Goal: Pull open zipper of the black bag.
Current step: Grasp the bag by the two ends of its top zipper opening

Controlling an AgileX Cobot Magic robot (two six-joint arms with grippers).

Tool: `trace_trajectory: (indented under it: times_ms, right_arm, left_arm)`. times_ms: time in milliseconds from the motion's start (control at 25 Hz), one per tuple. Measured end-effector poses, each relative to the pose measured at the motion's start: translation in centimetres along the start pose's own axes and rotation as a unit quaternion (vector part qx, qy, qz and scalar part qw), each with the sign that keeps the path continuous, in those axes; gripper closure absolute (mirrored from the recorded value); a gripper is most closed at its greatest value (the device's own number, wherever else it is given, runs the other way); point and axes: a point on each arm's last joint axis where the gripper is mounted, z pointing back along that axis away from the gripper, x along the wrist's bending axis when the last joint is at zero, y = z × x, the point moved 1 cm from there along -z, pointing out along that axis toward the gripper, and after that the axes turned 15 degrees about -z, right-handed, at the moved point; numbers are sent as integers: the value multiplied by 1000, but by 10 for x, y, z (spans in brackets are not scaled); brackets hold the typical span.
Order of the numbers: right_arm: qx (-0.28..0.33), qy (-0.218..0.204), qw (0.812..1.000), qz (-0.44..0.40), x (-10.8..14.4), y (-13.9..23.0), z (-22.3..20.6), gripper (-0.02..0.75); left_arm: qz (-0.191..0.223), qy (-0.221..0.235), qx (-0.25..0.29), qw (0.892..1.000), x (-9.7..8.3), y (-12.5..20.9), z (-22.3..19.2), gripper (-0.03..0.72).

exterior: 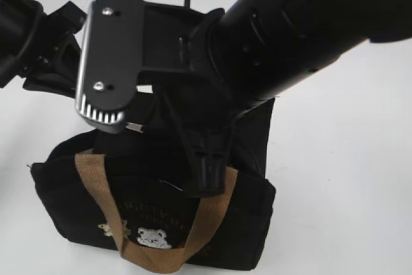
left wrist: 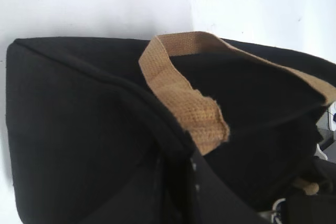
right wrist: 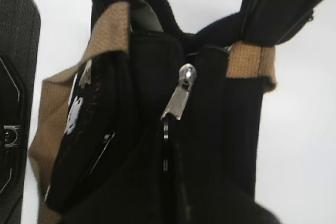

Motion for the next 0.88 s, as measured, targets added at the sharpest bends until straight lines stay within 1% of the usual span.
trace_trajectory:
  times_ms: [200, 320, 400, 560, 680, 800, 880]
  right_arm:
    - [43, 14, 998, -38, -1, 9, 15, 738]
    - [87, 14, 994, -67, 1, 18, 20, 738]
    - [114, 23, 990, -86, 0, 24, 24, 738]
    - [137, 50, 981, -126, -1, 30, 41, 738]
    - [157, 66, 969, -177, -4, 38, 53, 738]
    - [187, 81, 950, -238, -13, 51, 64, 738]
    - [193, 94, 938, -273, -22, 60, 73, 738]
  left_arm:
    - [-2, -3, 1, 1000, 1, 0, 0, 659]
    - [-2, -3, 2, 1000, 1, 0, 0, 659]
    - [-2, -4, 2, 1000, 1, 0, 0, 659]
    - [-3, -4, 2, 1000, 1, 0, 0, 659]
    - [-3, -5, 2, 1000, 1, 0, 0, 659]
    - [-4, -6, 3, 1000, 1, 1, 0, 659]
    - [-4, -6, 3, 1000, 1, 1, 0, 659]
